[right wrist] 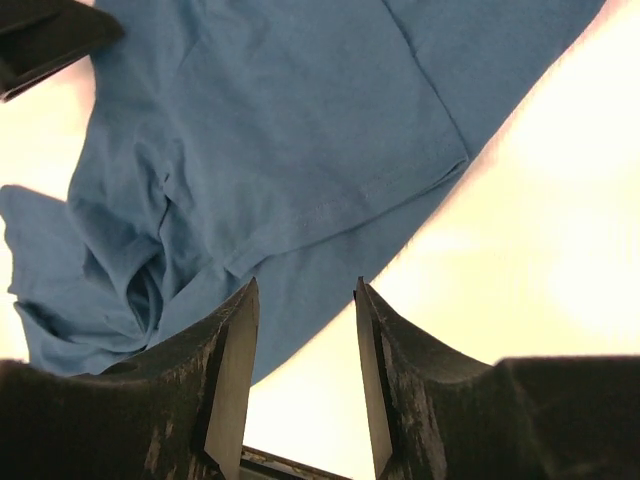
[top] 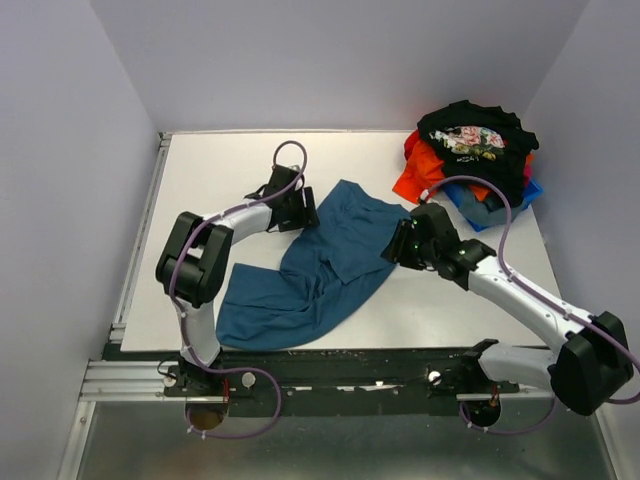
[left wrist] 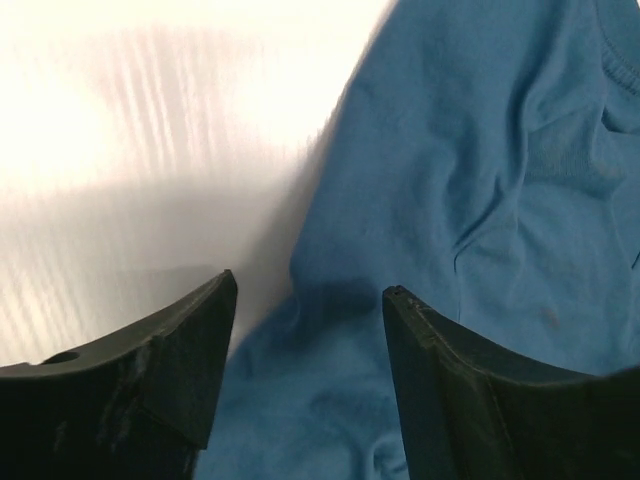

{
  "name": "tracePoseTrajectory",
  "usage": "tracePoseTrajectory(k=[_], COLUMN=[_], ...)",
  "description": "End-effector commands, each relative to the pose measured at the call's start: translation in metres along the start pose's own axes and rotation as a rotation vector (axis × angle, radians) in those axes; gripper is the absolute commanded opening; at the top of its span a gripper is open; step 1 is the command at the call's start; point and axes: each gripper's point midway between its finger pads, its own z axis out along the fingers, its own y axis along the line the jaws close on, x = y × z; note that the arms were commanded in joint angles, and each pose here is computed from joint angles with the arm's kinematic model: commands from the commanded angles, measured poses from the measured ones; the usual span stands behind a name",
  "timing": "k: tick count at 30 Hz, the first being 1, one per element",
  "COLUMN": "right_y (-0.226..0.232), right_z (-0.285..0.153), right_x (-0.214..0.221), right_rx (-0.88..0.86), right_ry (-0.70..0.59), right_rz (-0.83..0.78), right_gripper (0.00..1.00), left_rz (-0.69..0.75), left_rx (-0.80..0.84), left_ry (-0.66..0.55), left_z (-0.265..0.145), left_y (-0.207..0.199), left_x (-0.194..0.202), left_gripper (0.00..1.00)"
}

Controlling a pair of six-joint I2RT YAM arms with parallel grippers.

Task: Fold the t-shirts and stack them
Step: Rotate the tshirt 90 degrees

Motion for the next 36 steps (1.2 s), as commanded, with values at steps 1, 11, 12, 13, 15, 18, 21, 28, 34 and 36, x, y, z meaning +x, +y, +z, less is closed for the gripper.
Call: tracePoseTrajectory(k=[1, 11, 12, 13, 15, 18, 21, 28, 34, 36], right_y=[-0.006, -0.022, -0.022, -0.021, -0.023, -0.024, -0.02, 0.041, 0.105, 0.119], right_z=[-0.008, -0.016, -0.016, -0.015, -0.015, -0.012, -0.004, 0.029, 0.062, 0.073], right_x=[0.003, 0.018, 0.02, 0.02, 0.023, 0.025, 0.03, 0.05, 0.075, 0.082], right_rx=[-0.021, -0.001, -0.002, -0.003, 0.001, 0.007, -0.005, -0.221, -0.296, -0.295], right_ry=[-0.053, -0.046, -0.041, -0.04, -0.031, -0.018, 0.013, 0.186, 0.321, 0.34], right_rz=[0.049, 0.067, 0.068, 0.074, 0.075, 0.077, 0.079, 0.084, 0.095, 0.089], right_gripper=[0.52, 0.52, 0.52, 0.52, 0.52, 0.52, 0.55, 0.76, 0.74, 0.73], left_rz=[0.04, -0.036, -0.047, -0.061, -0.092, -0.169, -0.271, -0.464, -0.507, -0.516], left_rx=[0.067, 0.186, 0.19, 0.18, 0.171, 0.144, 0.073, -0.13, -0.192, -0.195], left_ry=[0.076, 0.165, 0.156, 0.141, 0.093, 0.0, -0.116, -0.322, -0.393, -0.402], left_z=[0.016, 0.057, 0.06, 0.062, 0.064, 0.066, 0.06, 0.038, 0.027, 0.025], left_y=[-0.01, -0.023, -0.023, -0.02, -0.015, 0.005, 0.048, 0.139, 0.163, 0.165], left_x=[-0.001, -0.013, -0.017, -0.022, -0.042, -0.078, -0.119, -0.159, -0.169, -0.172], left_gripper=[0.72, 0.14, 0.01, 0.0, 0.0, 0.0, 0.0, 0.0, 0.0, 0.0])
